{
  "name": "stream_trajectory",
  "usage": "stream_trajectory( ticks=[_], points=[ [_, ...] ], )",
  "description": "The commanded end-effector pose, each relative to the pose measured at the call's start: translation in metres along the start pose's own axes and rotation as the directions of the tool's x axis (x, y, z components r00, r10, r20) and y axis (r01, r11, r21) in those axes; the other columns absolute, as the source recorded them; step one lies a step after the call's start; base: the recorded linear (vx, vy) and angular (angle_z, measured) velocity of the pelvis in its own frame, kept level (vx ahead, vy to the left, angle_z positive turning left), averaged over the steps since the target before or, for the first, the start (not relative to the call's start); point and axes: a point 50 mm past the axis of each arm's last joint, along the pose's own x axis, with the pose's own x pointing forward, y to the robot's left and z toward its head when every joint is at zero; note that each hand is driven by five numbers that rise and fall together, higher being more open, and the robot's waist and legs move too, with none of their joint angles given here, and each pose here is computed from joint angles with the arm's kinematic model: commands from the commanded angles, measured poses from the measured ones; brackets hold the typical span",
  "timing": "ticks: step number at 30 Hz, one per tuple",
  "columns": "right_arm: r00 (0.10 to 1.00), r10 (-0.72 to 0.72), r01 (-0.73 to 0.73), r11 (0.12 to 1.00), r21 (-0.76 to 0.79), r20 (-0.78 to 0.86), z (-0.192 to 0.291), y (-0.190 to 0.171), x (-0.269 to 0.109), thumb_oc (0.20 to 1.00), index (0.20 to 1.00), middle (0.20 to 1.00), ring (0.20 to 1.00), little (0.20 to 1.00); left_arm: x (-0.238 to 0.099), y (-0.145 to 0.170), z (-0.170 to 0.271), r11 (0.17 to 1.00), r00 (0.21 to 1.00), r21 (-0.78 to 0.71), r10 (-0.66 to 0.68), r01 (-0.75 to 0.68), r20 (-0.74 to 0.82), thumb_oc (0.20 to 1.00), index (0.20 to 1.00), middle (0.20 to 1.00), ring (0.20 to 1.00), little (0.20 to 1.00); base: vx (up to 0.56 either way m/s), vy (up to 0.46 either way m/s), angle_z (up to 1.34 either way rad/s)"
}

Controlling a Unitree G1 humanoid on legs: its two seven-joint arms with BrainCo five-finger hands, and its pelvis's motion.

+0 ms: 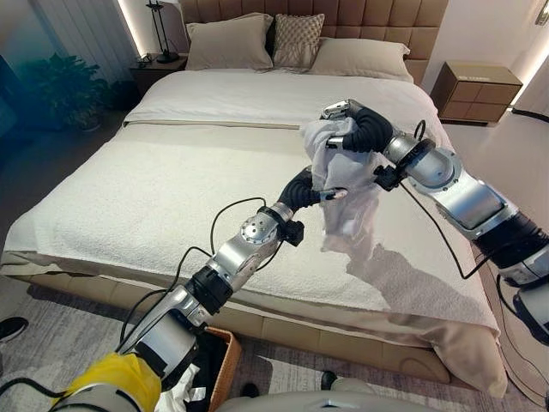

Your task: Pick up clothes into the bucket

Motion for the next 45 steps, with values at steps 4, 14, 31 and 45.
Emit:
stream_trajectory(
  ticks=[4,14,31,45],
  points=[
    [0.888,-0.162,0.044,0.961,0.272,0.43,0.085,-0.009,0.001,0.2,0.2,0.2,0.2,0.2,0.007,-0.031,-0.03,0.995,0.994,-0.099,-0.016,0.005,-0.106,0.2,0.2,0.2,0.2,0.2,0.0,0.0,0.0],
    [0.862,-0.244,0.058,0.918,0.391,0.444,0.083,-0.01,-0.013,0.2,0.2,0.2,0.2,0.2,-0.001,-0.026,-0.038,0.98,0.99,-0.18,0.069,-0.09,-0.12,0.2,0.2,0.2,0.2,0.2,0.0,0.0,0.0],
    [0.81,-0.573,0.574,0.818,0.031,0.123,0.001,-0.055,-0.065,1.0,1.0,1.0,1.0,1.0,-0.052,0.021,-0.026,0.97,0.979,-0.139,0.202,-0.199,0.004,0.2,0.2,0.2,0.2,0.2,0.0,0.0,0.0],
    [0.558,-0.664,0.603,0.737,-0.306,-0.498,-0.14,-0.007,-0.173,1.0,1.0,1.0,1.0,1.0,-0.138,0.071,0.021,0.932,0.905,-0.023,0.357,-0.362,0.231,0.2,0.2,0.2,0.2,0.2,-0.01,0.003,0.03]
  ],
)
